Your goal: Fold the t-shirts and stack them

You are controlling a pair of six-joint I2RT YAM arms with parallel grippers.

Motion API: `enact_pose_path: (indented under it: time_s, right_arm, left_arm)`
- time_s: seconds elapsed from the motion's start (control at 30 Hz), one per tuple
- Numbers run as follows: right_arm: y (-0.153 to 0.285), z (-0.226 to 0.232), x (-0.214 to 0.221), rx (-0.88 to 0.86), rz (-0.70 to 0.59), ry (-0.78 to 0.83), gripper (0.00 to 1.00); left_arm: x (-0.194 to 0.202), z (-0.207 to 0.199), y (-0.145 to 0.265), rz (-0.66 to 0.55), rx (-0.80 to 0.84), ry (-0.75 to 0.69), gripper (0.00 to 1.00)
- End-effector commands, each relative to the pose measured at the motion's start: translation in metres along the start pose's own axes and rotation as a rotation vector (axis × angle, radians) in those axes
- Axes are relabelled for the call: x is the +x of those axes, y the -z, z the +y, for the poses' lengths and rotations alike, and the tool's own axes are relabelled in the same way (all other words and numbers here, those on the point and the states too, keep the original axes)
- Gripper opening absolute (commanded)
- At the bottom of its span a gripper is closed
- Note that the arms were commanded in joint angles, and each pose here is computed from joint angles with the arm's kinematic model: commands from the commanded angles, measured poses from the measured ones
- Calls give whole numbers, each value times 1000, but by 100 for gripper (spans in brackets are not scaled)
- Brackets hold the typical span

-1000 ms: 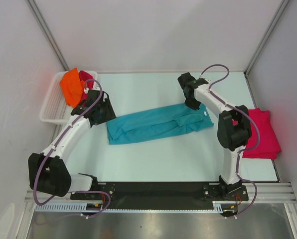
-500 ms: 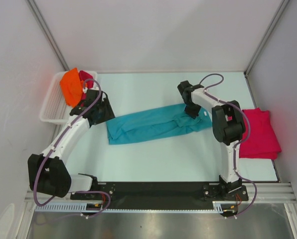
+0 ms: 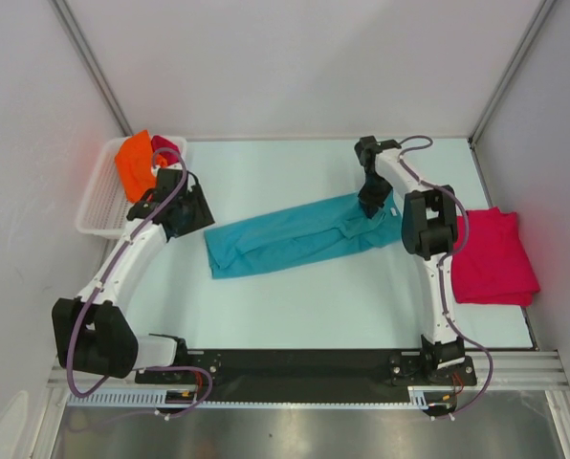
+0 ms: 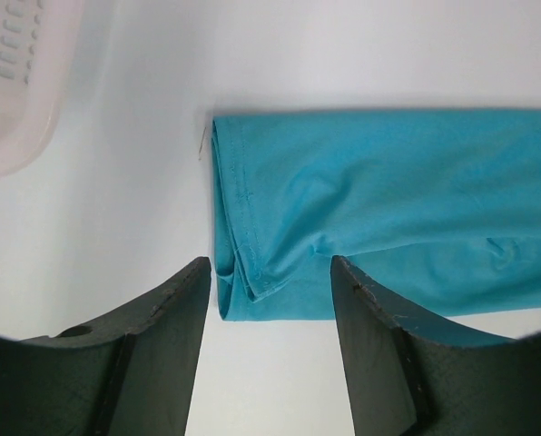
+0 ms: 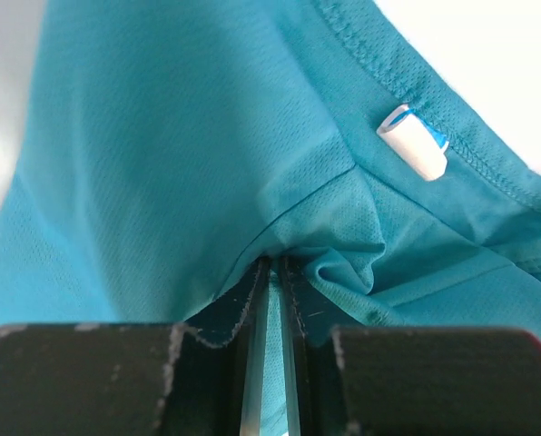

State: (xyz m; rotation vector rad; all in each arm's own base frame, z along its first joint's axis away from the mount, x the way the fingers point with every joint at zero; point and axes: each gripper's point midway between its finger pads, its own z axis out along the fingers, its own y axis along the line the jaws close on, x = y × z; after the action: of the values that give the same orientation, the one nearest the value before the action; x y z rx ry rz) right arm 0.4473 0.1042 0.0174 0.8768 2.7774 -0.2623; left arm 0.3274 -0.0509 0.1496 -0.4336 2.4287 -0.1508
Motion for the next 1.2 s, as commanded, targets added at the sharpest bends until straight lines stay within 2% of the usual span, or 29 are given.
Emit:
enact_pose_path:
  time_s: [0.0,0.2,0.33,0.4,0.47,0.5,0.57,0.63,0.67,0.87,0.97,1.17]
  right_arm:
    - [-67,18,-40,-65,-18,-135,16]
    - [-57,28,-98,-144,-91,-210,18]
    - [-56,49,-97,-292,-2,-215,12]
    - [-54,57,-93,-332,-1,-193,8]
    - [-30,73,-100,-433,-42,-159,8]
    - [-31,76,-88,-441,-26,-139,8]
    - [-3,91,-91,-551,-51,-103,11]
    - [13,103,-75,-607,-27,-60,13]
    - [35,109,-76,-657,-53,-39,15]
    - [101,128,-37,-806,-63,86,19]
    - [119,132,-15,-821,-40,151,19]
    - [146,130,1,-828,-74,245,20]
  left_arm:
    - [-23,-9,9,-46,39,-9,61]
    - [-24,-12,4,-30,42,-10,61]
    - [-21,-10,2,-23,35,-11,61]
    - [-19,-9,0,-18,31,-13,61]
    - [-16,-8,-4,-12,32,-12,61]
    - [-15,-9,-6,-13,38,-8,61]
    - [-12,-14,-13,-7,67,7,61]
    - [-4,-19,-25,27,88,34,61]
    - [-4,-23,-31,33,101,44,61]
    - [4,-26,-70,98,65,119,61]
    - [12,-24,-86,139,42,133,60]
    - [26,-17,-96,160,18,150,60]
